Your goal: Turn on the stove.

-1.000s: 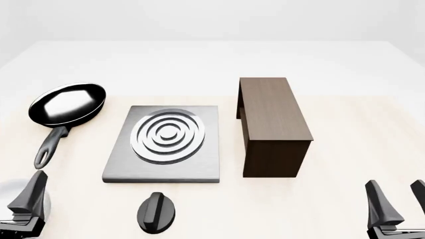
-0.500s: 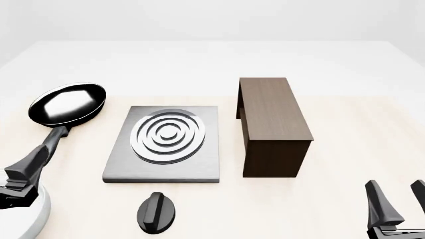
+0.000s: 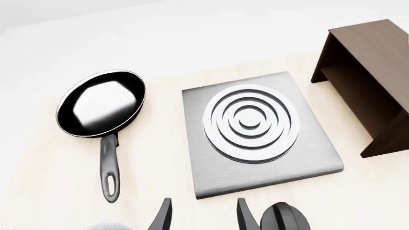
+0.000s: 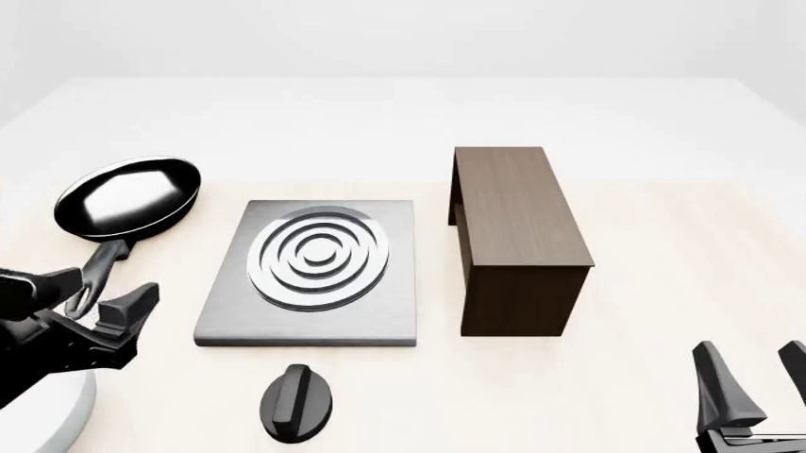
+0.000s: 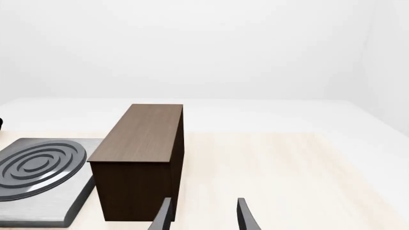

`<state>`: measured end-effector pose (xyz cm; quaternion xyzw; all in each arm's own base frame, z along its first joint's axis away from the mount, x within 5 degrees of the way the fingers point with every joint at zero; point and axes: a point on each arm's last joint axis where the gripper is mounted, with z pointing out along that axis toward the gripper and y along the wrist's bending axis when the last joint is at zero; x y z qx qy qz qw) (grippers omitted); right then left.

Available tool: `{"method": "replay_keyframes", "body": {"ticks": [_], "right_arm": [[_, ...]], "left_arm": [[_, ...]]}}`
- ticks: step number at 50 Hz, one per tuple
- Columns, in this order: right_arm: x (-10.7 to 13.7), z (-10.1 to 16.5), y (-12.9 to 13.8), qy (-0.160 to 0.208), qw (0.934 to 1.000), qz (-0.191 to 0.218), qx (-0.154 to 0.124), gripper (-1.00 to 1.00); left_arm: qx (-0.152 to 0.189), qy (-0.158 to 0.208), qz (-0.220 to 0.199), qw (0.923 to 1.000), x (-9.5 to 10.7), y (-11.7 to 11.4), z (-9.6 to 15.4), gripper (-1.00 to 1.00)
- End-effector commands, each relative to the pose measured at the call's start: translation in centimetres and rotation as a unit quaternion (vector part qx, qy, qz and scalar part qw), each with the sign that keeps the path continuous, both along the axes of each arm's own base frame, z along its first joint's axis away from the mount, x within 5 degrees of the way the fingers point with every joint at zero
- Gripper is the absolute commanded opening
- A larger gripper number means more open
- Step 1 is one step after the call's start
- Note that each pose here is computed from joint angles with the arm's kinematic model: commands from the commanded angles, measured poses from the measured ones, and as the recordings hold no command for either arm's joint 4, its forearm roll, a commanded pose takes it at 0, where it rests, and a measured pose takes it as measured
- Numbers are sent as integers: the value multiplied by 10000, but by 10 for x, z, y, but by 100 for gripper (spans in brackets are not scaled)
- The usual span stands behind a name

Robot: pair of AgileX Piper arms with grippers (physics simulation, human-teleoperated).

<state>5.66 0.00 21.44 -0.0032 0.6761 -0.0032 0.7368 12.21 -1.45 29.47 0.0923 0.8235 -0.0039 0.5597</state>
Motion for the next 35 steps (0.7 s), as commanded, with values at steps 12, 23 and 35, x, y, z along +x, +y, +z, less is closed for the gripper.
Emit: {"method": "replay_keyframes", "body": {"ticks": [12,23,35], "right_arm": [[0,0,0,-1,10000,0,-1,100],[0,0,0,0,10000,1,-3,100],[0,0,0,0,10000,-1,-3,100]], "left_arm": [[158,757,-204,9968,22,-8,-51,100],[208,1040,-344,9938,27,-13,-79,100],[248,1284,-559,9898,21,-19,-104,100]]}}
